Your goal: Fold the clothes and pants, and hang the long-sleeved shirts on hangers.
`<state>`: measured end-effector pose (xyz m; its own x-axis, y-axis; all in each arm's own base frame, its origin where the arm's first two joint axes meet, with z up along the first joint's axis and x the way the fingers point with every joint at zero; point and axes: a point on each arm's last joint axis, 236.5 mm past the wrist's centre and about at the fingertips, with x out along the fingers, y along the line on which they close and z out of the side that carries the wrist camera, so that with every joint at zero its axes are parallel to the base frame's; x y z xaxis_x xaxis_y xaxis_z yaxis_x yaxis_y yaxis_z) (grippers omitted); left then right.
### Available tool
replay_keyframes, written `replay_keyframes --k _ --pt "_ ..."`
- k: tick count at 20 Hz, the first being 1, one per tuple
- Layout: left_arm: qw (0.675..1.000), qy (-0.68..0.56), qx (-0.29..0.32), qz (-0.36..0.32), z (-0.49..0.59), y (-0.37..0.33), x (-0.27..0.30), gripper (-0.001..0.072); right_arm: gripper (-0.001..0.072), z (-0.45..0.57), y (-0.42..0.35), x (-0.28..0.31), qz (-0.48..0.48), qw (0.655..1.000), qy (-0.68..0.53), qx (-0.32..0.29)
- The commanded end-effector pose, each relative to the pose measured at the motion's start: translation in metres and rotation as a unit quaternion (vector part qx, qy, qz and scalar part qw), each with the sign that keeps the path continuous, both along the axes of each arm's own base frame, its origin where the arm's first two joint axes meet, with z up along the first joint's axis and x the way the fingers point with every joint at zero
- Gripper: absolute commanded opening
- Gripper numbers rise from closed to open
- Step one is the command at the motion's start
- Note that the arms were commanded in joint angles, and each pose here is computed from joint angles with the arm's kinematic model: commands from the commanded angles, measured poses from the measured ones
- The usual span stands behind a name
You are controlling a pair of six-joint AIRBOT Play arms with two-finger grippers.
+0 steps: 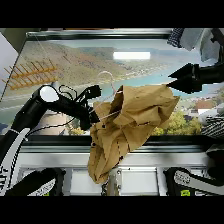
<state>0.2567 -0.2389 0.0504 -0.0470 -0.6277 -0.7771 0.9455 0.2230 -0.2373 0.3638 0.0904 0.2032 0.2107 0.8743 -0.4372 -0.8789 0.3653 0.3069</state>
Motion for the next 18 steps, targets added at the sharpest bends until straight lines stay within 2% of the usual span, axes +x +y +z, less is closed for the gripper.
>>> replay_keyframes --k 1,10,14,18 --pt "1.0 0.0 0.0 -0.001 0.0 0.0 0.0 0.003 0.0699 -0.013 -0.006 0.001 0.083 0.994 -0.055 0.055" --pt "1.0 0.0 0.0 0.0 0.0 0.0 0.0 0.003 0.0699 -0.037 0.041 -0.002 0.153 0.985 -0.026 0.074" --pt "1.0 0.0 0.0 -0.001 0.0 0.0 0.0 0.003 0.07 -0.05 0.049 -0.008 0.17 0.984 -0.011 0.048" --pt "1.0 0.0 0.0 -0.001 0.0 0.0 0.0 0.003 0.0699 -0.052 0.048 -0.008 0.169 0.984 -0.009 0.048"
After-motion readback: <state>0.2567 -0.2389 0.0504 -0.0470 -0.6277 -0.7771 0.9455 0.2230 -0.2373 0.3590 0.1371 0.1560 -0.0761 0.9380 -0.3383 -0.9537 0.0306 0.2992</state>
